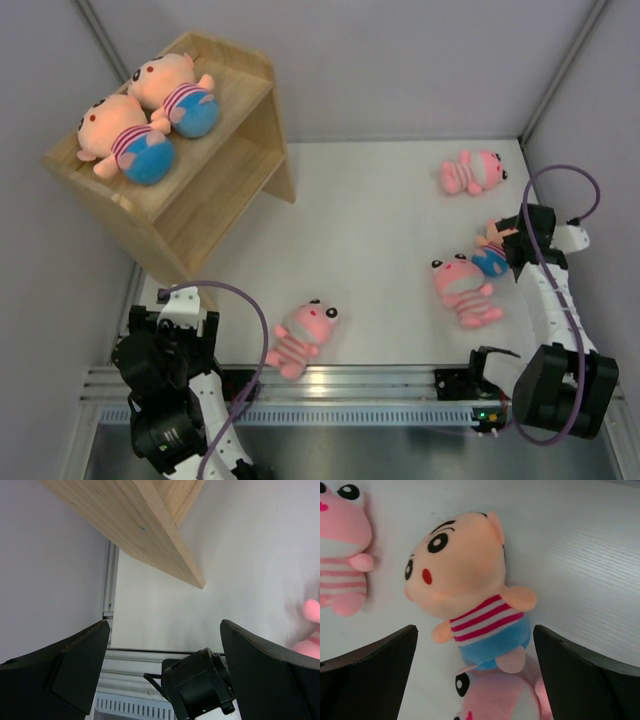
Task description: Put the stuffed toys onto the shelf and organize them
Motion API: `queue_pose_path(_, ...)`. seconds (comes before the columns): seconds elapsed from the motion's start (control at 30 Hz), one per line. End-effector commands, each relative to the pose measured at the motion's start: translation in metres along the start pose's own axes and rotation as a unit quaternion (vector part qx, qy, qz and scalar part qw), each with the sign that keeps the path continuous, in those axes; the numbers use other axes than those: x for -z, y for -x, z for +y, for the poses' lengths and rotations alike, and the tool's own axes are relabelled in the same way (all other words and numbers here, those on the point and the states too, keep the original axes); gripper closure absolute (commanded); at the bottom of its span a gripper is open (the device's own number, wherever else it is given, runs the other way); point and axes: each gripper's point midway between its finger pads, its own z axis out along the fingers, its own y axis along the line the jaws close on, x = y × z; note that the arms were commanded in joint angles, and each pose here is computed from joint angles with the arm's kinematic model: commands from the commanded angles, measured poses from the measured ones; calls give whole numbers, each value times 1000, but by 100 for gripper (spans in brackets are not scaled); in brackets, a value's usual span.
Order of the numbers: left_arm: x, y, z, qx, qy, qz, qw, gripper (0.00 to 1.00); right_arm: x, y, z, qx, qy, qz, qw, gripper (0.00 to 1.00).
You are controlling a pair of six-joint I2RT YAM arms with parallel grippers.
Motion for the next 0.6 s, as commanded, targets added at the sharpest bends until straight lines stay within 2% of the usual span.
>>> queue_pose_path(0.0,-1,-4,-5,3,-15,11,1000,2,-1,11,-8,-48,-14,-18,999,1)
queue_pose_path(0.23,0,-6,-6,14,-11,10,1000,1,-24,-31,-16,-39,-5,42,998,1)
queue_pose_path(0.43,-5,-12,-7,11,-16,21,1000,1,-45,-67,-26,-28,-25,101,994,6)
queue_pose_path(0.47,-7,-12,-7,11,-19,26,999,2,-48,-69,-25,-27,-18,101,994,9)
queue_pose_path(0.57,-9,-12,-8,11,-26,28,999,1,-54,-73,-32,-27,-27,96,995,32)
